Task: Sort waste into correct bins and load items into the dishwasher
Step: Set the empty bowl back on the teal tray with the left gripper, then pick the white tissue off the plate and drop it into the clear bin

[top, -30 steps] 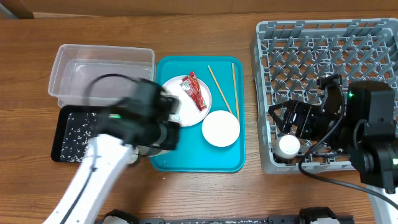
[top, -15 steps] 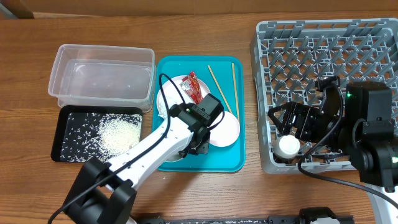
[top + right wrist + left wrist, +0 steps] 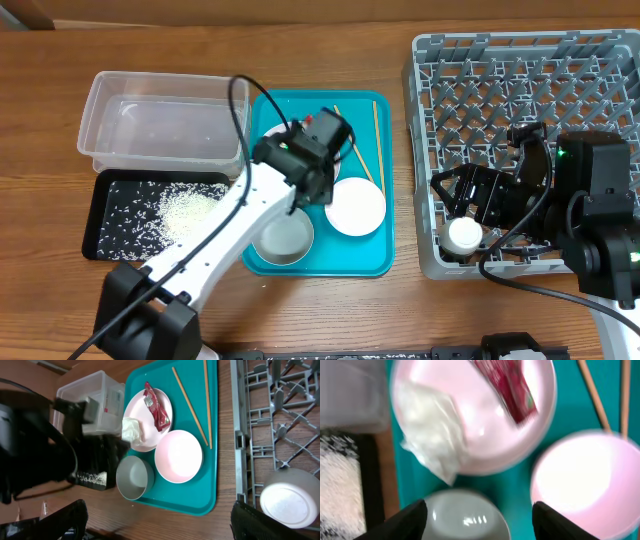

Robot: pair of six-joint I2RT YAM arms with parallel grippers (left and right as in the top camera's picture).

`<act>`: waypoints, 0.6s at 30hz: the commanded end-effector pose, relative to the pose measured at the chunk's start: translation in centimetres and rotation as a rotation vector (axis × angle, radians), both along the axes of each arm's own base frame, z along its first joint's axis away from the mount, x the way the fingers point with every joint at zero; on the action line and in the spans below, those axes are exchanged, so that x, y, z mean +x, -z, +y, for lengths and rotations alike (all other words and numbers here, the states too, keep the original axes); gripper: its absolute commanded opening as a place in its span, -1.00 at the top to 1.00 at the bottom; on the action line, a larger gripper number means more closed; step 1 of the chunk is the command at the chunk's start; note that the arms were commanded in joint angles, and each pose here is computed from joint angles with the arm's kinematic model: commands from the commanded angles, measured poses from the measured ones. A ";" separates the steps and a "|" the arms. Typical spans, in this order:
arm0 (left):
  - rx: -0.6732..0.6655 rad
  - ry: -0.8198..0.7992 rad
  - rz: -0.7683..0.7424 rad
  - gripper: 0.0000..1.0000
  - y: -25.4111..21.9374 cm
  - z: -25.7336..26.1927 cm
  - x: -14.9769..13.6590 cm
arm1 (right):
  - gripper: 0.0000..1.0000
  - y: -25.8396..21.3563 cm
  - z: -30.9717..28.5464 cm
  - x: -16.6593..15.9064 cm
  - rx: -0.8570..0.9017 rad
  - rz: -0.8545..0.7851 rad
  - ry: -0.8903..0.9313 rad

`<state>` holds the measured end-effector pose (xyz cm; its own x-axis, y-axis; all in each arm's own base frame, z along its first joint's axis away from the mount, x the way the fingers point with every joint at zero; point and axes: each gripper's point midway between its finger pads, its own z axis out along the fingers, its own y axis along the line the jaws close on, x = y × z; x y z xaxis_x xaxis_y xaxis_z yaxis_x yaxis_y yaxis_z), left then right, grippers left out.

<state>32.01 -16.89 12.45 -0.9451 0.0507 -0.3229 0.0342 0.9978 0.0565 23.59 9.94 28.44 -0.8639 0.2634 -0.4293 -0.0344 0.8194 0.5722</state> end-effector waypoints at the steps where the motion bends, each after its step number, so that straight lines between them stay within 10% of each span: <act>1: 0.074 -0.049 -0.050 -0.39 1.2 2.8 2.4 | -0.86 -0.5 -0.2 0.1 -0.013 -0.021 0.003; 11: 0.114 -0.084 0.091 -0.16 8.5 3.9 3.6 | -0.86 -0.3 -0.3 -0.1 -0.020 -0.010 0.007; 18: 0.123 -0.096 0.097 0.92 6.5 4.2 3.8 | -0.86 -0.2 -0.3 -0.2 -0.021 -0.002 0.007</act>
